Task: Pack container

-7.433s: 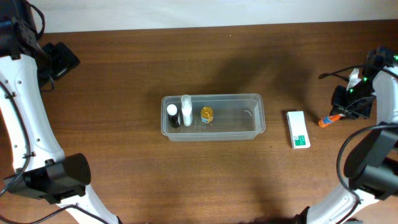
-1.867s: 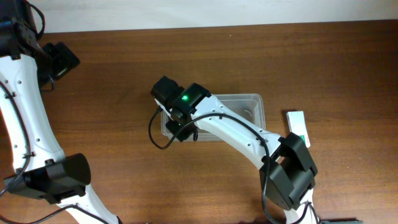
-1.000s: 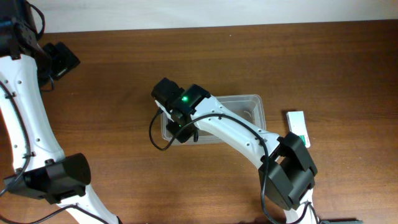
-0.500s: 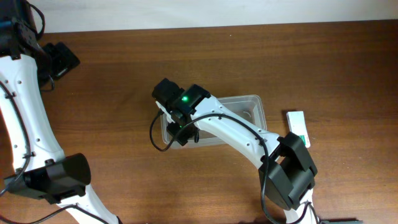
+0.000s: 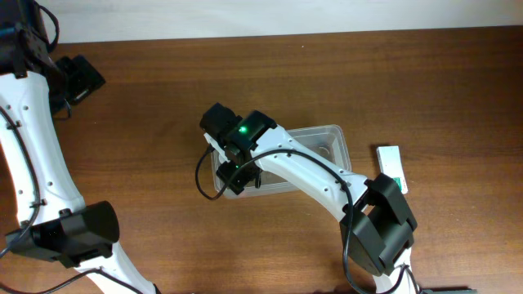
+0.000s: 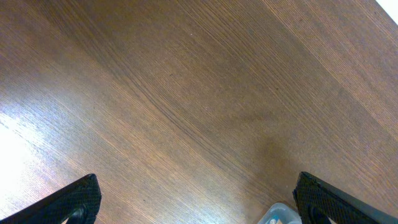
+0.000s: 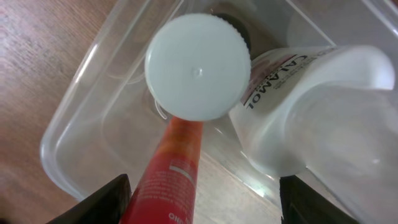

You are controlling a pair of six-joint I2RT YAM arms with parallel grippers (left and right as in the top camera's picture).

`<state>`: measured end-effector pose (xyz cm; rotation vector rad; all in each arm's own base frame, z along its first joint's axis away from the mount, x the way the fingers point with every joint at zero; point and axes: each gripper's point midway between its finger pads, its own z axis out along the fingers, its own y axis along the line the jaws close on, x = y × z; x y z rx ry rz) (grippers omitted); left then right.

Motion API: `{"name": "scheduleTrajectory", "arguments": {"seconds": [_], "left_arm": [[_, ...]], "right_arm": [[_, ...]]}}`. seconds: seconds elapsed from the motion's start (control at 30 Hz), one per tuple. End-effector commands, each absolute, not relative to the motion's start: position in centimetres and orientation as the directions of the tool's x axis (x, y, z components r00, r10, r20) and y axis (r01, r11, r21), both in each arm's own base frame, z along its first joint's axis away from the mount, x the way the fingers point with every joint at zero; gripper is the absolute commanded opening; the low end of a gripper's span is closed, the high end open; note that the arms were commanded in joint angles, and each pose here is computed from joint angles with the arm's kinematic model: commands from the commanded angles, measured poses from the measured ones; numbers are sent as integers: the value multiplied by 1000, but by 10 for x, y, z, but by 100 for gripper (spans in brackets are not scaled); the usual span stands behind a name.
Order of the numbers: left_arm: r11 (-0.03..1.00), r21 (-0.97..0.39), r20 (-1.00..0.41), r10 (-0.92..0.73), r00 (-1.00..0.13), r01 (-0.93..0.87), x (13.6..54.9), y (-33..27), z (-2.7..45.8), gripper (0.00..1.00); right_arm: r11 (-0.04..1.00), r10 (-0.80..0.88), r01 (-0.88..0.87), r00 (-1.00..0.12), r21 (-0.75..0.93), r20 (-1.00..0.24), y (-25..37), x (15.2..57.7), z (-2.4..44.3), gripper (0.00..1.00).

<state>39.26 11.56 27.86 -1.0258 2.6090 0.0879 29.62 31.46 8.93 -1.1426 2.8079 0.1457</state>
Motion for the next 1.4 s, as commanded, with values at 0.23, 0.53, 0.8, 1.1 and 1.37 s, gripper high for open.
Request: {"name": "scheduleTrajectory", "arguments": {"seconds": [0.23,0.53,0.8,1.1,1.37], "left_arm": [[748,-70,-345,-639,-687,-660,391,116,285,100],[748,-70,-345,-639,-687,-661,391,116,285,100],[748,-70,-345,-639,-687,-660,391,116,285,100],[748,-70,-345,-639,-687,-660,391,116,285,100],[748,-70,-345,-639,-687,-660,391,116,285,100]], "right_arm": [[721,-671,-684,-730,113,-131,326,289,98,68],[722,-672,-683,-730,113,-121,324,286,117,68],[714,-668,-688,-725,133,-169,329,287,168,68],[711,-666,-692,-719,125,-198,316,277,226,4],[748,-645,-660,-748,73,-152,289,281,229,4]]}}
